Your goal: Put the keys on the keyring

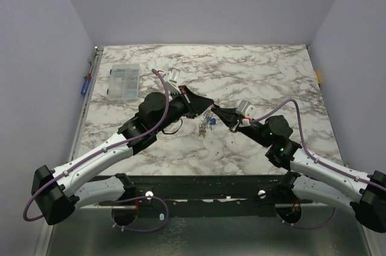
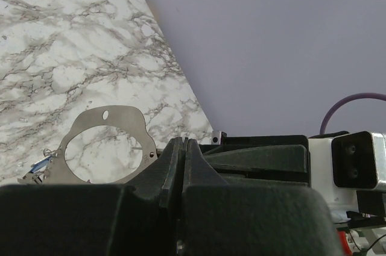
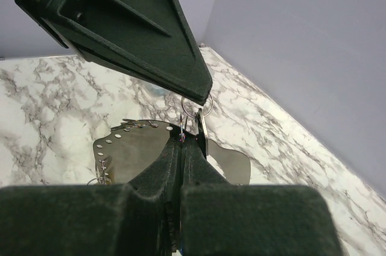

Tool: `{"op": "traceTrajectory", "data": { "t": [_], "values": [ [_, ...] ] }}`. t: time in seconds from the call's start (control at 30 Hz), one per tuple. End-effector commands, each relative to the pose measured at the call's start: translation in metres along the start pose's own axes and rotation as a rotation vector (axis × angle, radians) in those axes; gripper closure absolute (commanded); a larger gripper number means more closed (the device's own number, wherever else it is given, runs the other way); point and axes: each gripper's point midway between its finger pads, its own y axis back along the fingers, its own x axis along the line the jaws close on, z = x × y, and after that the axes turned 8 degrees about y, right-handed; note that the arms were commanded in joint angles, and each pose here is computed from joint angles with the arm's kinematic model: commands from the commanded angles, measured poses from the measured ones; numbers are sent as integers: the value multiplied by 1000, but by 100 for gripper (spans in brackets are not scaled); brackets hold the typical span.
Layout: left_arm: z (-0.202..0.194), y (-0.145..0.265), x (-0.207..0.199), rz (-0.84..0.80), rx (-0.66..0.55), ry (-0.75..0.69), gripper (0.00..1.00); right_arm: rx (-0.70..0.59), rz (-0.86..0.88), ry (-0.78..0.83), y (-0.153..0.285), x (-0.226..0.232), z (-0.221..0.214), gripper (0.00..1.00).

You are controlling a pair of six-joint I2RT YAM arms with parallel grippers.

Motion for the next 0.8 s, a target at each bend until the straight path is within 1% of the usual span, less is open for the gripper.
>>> {"op": "traceTrajectory", "data": {
  "t": [0.0,0.3,0.77],
  "values": [
    [-2,0,-8,-34,3,-4,100,-61,-52,2,-6,-15,24,99],
    [-12,-4,-6,-34,35,-6,100,-65,-57,6,-6,-18,28,99],
    [2,1,0,7,-42,-22,100,-58,-62,11,-2,-19,29,99]
  ]
}}
